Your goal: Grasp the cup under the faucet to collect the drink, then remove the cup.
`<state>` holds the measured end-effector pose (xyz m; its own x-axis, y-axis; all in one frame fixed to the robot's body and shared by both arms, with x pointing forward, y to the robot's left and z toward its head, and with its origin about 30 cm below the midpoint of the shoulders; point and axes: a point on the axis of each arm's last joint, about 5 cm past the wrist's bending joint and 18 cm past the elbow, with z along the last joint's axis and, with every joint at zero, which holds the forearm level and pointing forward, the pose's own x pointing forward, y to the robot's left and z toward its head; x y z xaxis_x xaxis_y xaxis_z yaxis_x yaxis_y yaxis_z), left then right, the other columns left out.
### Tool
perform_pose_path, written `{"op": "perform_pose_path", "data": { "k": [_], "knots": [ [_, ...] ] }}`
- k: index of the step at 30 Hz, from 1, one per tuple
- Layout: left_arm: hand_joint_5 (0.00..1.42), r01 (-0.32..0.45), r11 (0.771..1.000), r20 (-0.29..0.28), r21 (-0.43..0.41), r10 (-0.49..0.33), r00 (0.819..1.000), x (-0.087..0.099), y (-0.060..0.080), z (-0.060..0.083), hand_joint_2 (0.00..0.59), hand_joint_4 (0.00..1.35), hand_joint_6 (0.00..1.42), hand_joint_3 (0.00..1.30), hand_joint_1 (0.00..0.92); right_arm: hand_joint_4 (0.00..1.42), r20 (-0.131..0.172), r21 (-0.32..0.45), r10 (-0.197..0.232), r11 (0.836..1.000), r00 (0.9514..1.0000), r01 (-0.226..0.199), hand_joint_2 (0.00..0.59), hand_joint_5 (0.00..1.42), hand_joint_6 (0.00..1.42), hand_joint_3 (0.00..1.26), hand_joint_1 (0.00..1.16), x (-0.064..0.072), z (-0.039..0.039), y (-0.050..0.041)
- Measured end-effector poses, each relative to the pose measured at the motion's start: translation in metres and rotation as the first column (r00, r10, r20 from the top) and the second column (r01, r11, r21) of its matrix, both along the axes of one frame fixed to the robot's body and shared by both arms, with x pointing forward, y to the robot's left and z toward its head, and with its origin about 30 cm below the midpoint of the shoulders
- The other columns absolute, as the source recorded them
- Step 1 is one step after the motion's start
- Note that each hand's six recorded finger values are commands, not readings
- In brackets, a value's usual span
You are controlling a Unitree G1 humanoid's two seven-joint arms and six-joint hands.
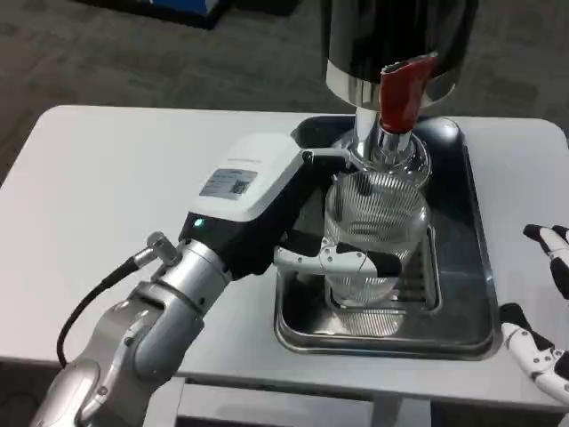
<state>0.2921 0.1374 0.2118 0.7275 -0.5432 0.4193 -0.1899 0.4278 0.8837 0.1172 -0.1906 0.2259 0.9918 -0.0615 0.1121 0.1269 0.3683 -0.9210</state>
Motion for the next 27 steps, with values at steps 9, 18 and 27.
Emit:
{"op": "perform_pose_path", "data": {
  "k": [9,18,27],
  "knots": [
    [1.12,-0.021,1.000,0.034,-0.006,0.021,0.999,0.004,-0.007,-0.004,0.076,0.85,1.40,0.77,0.402,0.00,-0.003,0.007,-0.009,1.000,1.0000,0.009,0.501,0.00,0.00,0.04,0.32,-0.002,0.0004,-0.0058],
    [0.64,-0.044,0.999,0.011,-0.001,0.044,0.999,0.006,-0.012,-0.005,0.117,0.41,1.02,0.45,0.190,0.00,-0.012,0.017,-0.001,1.000,0.9999,0.001,0.508,0.00,0.00,0.06,0.33,-0.003,0.0008,-0.0104],
    [0.41,-0.054,0.999,-0.001,0.007,0.054,0.999,0.006,-0.012,-0.005,0.106,0.21,0.69,0.25,0.162,0.00,-0.014,0.025,0.000,1.000,0.9999,0.001,0.508,0.00,0.00,0.07,0.34,-0.004,0.0008,-0.0125]
  ]
}}
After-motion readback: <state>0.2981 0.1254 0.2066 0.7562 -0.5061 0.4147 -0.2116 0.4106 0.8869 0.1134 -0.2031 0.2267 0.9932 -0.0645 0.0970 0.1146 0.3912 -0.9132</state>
